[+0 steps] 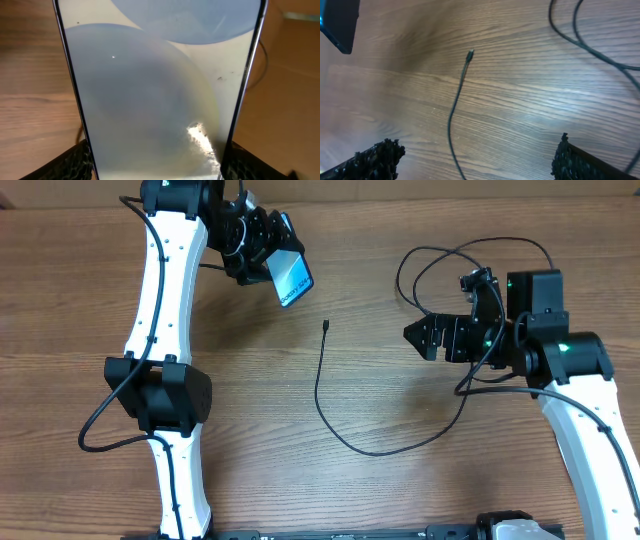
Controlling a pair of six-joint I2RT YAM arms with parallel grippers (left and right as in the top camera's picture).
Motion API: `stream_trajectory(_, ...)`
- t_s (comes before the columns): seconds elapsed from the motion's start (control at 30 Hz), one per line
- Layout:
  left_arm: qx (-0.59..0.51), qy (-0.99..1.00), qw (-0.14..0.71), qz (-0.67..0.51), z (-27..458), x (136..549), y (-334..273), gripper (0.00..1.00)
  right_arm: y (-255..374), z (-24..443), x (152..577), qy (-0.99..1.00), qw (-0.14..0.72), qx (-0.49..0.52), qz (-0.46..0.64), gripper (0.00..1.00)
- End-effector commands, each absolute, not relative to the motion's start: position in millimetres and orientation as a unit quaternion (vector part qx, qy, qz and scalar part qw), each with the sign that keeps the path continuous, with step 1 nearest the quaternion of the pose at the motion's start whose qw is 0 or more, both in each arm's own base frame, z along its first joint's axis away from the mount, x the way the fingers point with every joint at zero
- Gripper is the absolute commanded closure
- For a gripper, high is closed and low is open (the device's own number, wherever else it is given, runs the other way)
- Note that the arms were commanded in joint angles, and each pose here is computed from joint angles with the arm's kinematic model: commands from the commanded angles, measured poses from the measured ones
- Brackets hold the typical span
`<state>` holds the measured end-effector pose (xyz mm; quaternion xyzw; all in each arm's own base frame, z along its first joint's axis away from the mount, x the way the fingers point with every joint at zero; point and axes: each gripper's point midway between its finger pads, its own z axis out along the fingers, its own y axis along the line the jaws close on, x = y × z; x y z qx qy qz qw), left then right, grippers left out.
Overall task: Plug charger to phone and switch on socket
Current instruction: 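Move the right gripper up toward the phone held by the left gripper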
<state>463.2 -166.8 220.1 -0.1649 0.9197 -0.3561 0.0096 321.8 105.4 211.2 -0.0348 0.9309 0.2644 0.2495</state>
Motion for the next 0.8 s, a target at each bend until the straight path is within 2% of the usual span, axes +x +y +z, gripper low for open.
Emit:
stream_trajectory(0.0, -0.163, 0.894, -0.005, -0.417, 246, 460, -181, 0.41, 114, 225, 325, 0.921, 0.261, -0.046, 0.286, 0.00)
stream_trajectory(0.2, -0.198, 0.883, -0.038, -0.424, 247, 454, -183, 0.41, 114, 227, 328, 0.918, 0.268, -0.049, 0.287, 0.00)
stream_trajectory(0.33, -0.200, 0.885, -0.040, -0.419, 246, 452, -182, 0.44, 114, 227, 329, 0.918, 0.270, -0.049, 0.287, 0.00)
stream_trajectory(0.77, -0.180, 0.891, -0.033, -0.415, 244, 450, -181, 0.41, 121, 233, 330, 0.909, 0.276, -0.059, 0.306, 0.00)
